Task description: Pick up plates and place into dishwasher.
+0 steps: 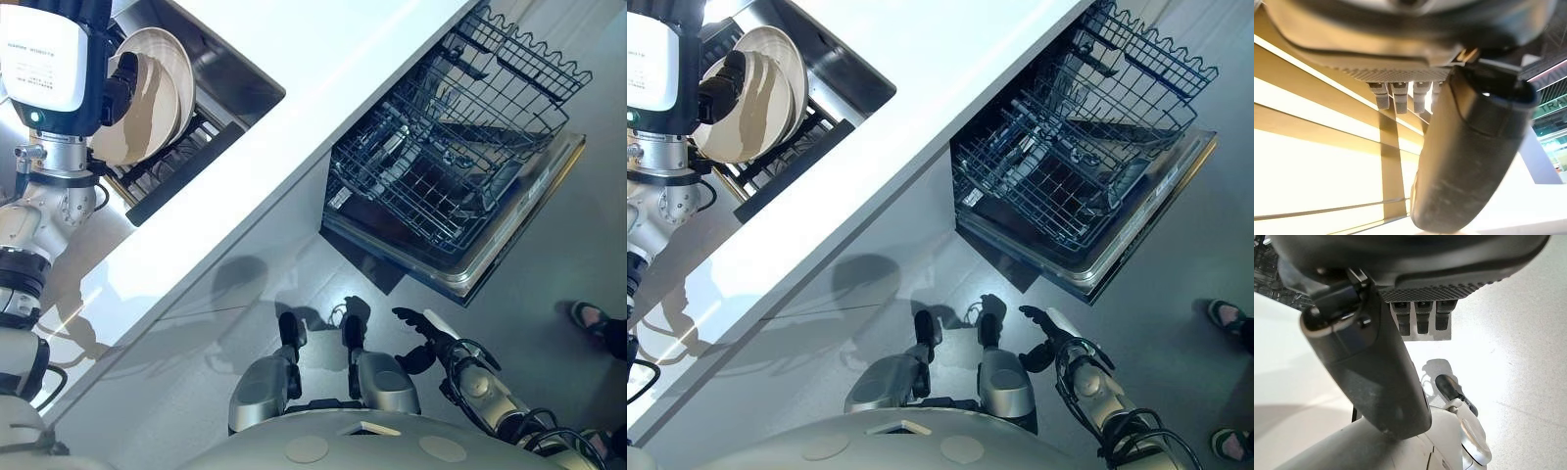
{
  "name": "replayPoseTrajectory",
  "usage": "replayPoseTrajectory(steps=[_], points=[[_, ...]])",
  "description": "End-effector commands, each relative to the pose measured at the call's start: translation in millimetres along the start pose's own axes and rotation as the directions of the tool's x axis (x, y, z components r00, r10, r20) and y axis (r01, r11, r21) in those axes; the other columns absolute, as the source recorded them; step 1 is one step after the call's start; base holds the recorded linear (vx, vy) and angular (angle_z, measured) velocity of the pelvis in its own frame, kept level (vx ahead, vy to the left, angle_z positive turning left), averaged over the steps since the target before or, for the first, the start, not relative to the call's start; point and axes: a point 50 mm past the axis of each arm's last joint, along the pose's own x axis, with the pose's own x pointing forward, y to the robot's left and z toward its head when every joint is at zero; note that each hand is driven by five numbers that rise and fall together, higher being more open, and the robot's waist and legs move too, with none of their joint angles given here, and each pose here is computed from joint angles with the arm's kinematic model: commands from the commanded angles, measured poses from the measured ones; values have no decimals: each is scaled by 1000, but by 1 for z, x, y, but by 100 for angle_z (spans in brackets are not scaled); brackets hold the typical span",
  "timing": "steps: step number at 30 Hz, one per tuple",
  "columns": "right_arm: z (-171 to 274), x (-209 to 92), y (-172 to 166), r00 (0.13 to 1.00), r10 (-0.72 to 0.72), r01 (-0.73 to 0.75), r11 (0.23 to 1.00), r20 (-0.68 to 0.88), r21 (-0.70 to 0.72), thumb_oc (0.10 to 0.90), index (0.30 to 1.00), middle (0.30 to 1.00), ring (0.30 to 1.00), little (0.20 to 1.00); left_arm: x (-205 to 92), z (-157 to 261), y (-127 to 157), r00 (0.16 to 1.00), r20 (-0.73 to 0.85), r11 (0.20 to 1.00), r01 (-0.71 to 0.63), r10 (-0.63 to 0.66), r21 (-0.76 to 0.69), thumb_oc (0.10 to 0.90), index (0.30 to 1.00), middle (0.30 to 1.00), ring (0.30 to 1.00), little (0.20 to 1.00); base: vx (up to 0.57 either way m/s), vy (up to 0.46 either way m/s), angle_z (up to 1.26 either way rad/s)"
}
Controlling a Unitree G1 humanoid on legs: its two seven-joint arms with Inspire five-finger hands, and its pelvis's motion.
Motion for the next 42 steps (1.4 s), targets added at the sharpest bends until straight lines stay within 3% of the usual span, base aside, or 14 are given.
replayPoseTrajectory(steps=[1,6,12,20,27,35,42], points=[[-16,-15,-7,1000,-14,15,999,3,-42,800,900,900,900,900,17,-32,32,973,-138,980,-175,186,91,800,900,900,900,900,-16,-25,3],[-17,-17,-5,1000,-7,7,999,-2,-40,800,900,900,900,900,7,-32,18,957,-289,988,-24,-21,-153,800,900,900,900,900,-32,-27,2],[-13,-15,2,1000,0,0,1000,-6,-26,800,900,900,900,900,-5,-9,0,899,-392,867,-30,-194,-498,800,900,900,900,900,-62,-52,4],[-10,-10,-1,1000,18,-19,999,-20,-42,800,900,900,900,900,-20,-2,-26,759,-404,766,190,-511,-614,800,900,900,900,900,-13,-12,5],[-12,-11,-9,999,19,-22,998,-45,-52,800,900,900,900,900,-5,-20,-27,699,-457,746,164,-550,-646,800,900,900,900,900,43,40,1],[-13,-11,-21,999,-31,29,999,-42,-40,800,900,900,900,900,38,-41,-7,722,-544,808,35,-428,-588,800,900,900,900,900,-33,60,1],[-16,-15,-16,999,-41,41,999,-27,-10,800,900,900,900,900,38,-51,3,760,-485,834,134,-433,-535,800,900,900,900,900,-3,15,-4]])
